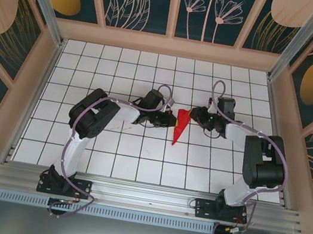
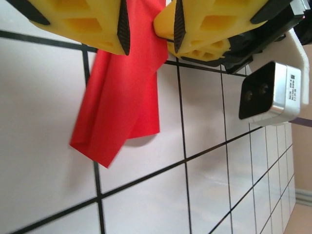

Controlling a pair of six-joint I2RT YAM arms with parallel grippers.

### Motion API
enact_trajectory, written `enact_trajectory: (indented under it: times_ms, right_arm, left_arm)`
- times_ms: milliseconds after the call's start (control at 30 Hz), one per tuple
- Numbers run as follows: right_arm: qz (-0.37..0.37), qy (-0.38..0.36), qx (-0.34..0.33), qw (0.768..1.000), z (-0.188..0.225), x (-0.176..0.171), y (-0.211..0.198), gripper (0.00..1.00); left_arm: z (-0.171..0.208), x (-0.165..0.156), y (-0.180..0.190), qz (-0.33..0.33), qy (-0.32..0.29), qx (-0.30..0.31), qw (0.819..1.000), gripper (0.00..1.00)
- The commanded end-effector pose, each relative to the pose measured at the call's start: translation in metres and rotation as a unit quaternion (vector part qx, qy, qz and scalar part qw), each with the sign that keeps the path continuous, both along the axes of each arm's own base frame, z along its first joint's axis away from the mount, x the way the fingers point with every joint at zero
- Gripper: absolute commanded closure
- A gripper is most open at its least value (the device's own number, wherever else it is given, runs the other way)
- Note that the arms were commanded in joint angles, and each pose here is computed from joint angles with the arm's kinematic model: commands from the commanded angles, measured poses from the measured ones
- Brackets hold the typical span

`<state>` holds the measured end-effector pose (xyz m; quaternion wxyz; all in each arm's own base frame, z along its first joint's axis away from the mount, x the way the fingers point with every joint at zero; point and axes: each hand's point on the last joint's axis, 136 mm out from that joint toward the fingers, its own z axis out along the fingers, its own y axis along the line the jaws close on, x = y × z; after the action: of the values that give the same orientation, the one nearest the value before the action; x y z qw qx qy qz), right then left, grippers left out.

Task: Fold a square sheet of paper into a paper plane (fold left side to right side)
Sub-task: Fold the wing for the fifth time at the center of the table.

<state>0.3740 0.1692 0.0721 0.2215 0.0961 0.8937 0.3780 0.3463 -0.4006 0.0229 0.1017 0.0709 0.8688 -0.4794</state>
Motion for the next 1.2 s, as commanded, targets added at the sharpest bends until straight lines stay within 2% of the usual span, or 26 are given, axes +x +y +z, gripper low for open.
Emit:
enact_trajectory:
  times_ms: [0, 400, 733, 1167]
  right_arm:
    - [0.024, -0.006, 0.009, 1.0, 0.005, 0.007, 0.015, 0.71]
    - [0.042, 0.021, 0.001, 0.999, -0.014, 0.016, 0.038, 0.72]
    - [0.032, 0.057, -0.038, 0.997, -0.038, 0.009, 0.028, 0.72]
    - [0.025, 0.077, -0.054, 0.995, -0.054, 0.004, 0.022, 0.73]
  left_arm:
    - [-0.011, -0.001, 0.001, -0.007, 0.0, 0.016, 1.0, 1.0]
    - [-0.016, -0.002, 0.0, -0.017, 0.004, 0.021, 1.0, 0.99]
    - [-0.019, -0.003, 0.0, -0.021, 0.007, 0.024, 0.999, 0.99]
    - [-0.023, -0.004, 0.001, -0.02, 0.01, 0.028, 0.999, 0.99]
